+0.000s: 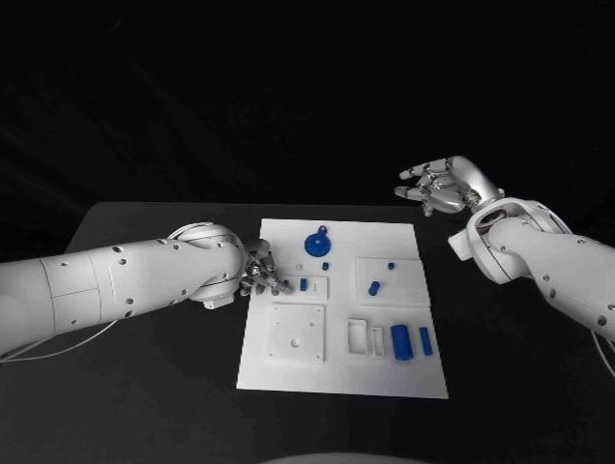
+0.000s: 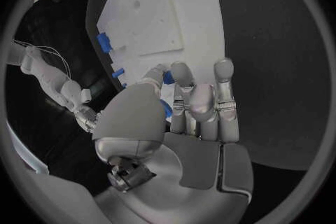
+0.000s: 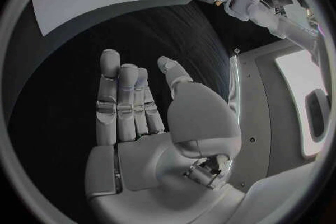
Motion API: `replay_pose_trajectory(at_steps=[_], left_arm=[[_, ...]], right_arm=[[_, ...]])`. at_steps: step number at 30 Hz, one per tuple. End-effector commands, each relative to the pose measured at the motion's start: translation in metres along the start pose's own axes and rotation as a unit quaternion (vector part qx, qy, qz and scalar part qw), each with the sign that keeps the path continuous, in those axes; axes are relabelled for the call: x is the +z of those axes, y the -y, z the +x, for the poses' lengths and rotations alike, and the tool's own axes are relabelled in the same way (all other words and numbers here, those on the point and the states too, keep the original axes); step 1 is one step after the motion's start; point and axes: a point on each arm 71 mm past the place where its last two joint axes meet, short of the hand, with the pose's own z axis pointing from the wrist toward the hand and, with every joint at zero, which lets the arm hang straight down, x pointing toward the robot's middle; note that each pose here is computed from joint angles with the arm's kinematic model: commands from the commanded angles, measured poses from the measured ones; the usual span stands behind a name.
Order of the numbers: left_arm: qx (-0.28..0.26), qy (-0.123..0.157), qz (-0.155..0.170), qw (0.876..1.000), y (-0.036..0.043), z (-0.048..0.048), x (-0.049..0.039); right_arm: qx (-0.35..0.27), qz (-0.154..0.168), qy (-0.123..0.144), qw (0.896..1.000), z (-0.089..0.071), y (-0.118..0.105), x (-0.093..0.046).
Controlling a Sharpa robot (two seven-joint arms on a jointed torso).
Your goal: Assemble the parts on the task board
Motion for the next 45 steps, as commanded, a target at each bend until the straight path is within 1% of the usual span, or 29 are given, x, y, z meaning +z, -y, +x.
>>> replay_pose_trajectory(at_steps=[1,6,9,14,18,20,23,25,27,29,31,33,35,38,40,42,45], left_arm=[[-0.004,0.008,0.001,1.0,0.0019,-0.0023,-0.0014],[-0.013,0.012,0.008,1.0,0.0053,-0.0076,-0.0039],[-0.023,0.012,0.015,1.0,0.0081,-0.0133,-0.0068],[-0.037,0.006,0.023,0.999,0.0104,-0.0214,-0.012],[-0.053,0.019,0.036,0.998,0.0143,-0.0335,-0.0178],[-0.066,0.03,0.054,0.996,0.0188,-0.0405,-0.0203],[-0.084,0.054,0.092,0.991,0.0285,-0.0494,-0.0223],[-0.084,0.077,0.13,0.985,0.0385,-0.0548,-0.0231],[-0.071,0.102,0.168,0.978,0.0497,-0.0581,-0.0234],[-0.051,0.123,0.204,0.97,0.0598,-0.0585,-0.023],[-0.029,0.137,0.232,0.963,0.0678,-0.0568,-0.0219],[-0.003,0.147,0.257,0.955,0.0754,-0.0535,-0.0199],[0.023,0.156,0.274,0.949,0.081,-0.0499,-0.0174],[0.078,0.169,0.297,0.936,0.0887,-0.0422,-0.0121],[0.108,0.172,0.305,0.93,0.0923,-0.0376,-0.0087],[0.139,0.175,0.31,0.924,0.0957,-0.0325,-0.0046],[0.172,0.178,0.312,0.917,0.0981,-0.0278,0.0006]], right_arm=[[-0.001,-0.003,-0.001,1.0,0.0,0.0,0.0],[-0.001,-0.002,-0.001,1.0,0.0,0.001,0.0],[-0.001,-0.001,-0.001,1.0,0.001,0.002,0.0],[-0.002,0.0,-0.001,1.0,0.0,0.003,-0.001],[-0.002,0.001,-0.001,1.0,0.0,0.003,-0.001],[-0.002,0.001,-0.001,1.0,0.0,0.003,-0.001],[-0.002,0.001,0.0,1.0,0.0,0.004,-0.001],[-0.002,0.001,0.0,1.0,0.0,0.004,-0.001],[-0.002,0.001,0.0,1.0,0.0,0.004,-0.001],[-0.002,0.0,0.0,1.0,0.001,0.003,-0.001],[-0.002,0.0,0.0,1.0,0.001,0.003,0.0],[-0.001,-0.001,0.0,1.0,0.001,0.002,0.0],[-0.001,-0.001,0.0,1.0,0.002,0.002,0.0],[0.0,-0.002,-0.001,1.0,0.003,0.001,0.0],[0.001,-0.003,-0.002,1.0,0.004,0.0,0.001],[0.003,-0.004,-0.002,1.0,0.005,0.0,0.001],[0.004,-0.006,-0.004,1.0,0.006,-0.002,0.002]])
